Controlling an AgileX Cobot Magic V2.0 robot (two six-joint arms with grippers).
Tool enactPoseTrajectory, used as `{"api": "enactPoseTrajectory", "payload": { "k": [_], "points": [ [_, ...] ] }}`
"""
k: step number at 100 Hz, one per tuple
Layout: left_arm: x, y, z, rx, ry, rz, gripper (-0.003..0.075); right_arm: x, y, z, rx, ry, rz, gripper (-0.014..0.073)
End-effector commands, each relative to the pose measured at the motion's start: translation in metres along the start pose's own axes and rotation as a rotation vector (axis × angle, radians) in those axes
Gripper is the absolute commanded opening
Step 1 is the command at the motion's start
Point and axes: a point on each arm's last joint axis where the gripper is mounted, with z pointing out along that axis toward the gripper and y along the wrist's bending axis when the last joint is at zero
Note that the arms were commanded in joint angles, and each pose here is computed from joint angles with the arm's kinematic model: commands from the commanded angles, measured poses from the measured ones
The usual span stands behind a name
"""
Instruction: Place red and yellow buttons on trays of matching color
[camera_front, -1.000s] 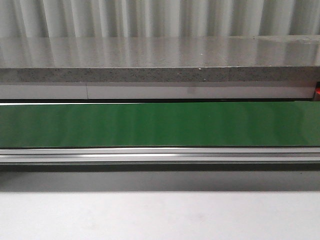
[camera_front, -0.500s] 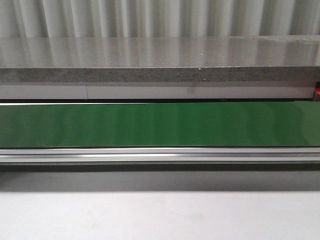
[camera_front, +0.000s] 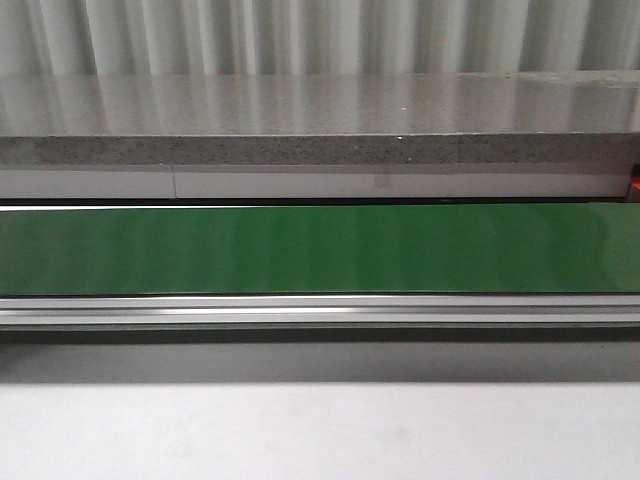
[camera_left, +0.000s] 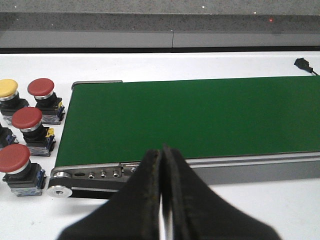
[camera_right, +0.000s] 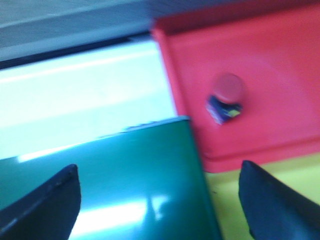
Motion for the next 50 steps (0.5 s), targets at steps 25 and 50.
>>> {"api": "enactPoseTrajectory", "payload": {
  "k": [25, 50],
  "points": [
    [-0.014, -0.002, -0.003, 0.021, -0.09, -0.004, -0.002, 0.032, 0.045, -0.063, -0.182, -0.204, -0.178, 0.0635],
    [-0.014, -0.002, -0.003, 0.021, -0.09, -0.004, -0.002, 0.077, 0.035, -0.086, -0.194, -0.244, -0.181, 0.0634]
  ]
}}
